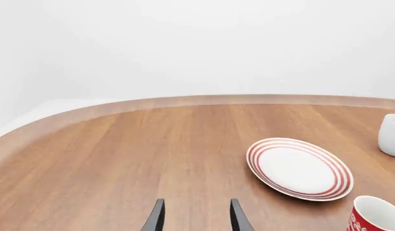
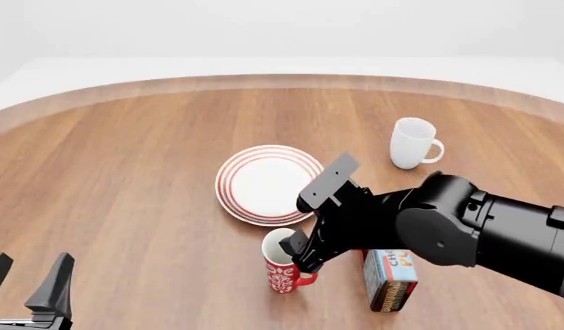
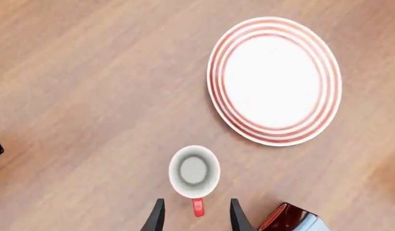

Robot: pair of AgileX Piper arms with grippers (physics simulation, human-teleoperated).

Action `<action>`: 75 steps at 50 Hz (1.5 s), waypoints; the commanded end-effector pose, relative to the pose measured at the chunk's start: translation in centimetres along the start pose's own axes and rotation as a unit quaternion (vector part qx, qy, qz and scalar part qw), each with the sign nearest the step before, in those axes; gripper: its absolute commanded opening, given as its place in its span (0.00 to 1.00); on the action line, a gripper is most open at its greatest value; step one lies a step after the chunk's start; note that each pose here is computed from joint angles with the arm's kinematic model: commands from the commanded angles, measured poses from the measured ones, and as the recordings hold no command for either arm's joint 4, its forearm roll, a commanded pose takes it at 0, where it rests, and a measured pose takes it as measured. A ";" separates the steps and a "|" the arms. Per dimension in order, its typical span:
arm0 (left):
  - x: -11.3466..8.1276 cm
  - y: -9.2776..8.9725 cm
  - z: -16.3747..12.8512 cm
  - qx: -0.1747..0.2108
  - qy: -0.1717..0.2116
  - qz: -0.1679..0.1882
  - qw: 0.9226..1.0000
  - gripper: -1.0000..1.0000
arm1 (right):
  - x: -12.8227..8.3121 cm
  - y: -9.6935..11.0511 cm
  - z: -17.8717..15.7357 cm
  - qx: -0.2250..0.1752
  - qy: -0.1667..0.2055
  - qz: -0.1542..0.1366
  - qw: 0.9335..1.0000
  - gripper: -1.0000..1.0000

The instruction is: Pick up the red mug and put it on the plate

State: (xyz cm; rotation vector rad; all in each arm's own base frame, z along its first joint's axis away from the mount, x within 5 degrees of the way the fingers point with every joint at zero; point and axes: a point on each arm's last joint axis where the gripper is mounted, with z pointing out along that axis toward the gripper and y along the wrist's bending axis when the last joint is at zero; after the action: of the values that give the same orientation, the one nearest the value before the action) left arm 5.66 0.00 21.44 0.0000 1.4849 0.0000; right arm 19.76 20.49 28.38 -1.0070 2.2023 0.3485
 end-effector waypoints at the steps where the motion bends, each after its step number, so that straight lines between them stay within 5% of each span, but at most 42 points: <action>1: 0.0 0.0 0.0 0.000 0.000 0.000 1.000 1.00 | 0.6 0.5 0.9 -0.006 0.007 0.001 1.000 1.00; 40: 0.0 0.0 0.0 0.000 0.000 0.000 1.000 1.00 | 2.7 1.6 4.5 -0.017 0.037 0.009 0.999 1.00; 75: 0.0 0.0 0.0 0.000 0.000 0.000 1.000 1.00 | 4.1 0.5 5.1 -0.006 0.054 0.008 0.998 1.00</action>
State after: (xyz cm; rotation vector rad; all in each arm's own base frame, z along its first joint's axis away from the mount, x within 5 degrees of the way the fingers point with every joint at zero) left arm 5.66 0.00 21.44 0.0000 1.4849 0.0000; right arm 19.93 21.01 22.56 -1.0291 2.2990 0.3247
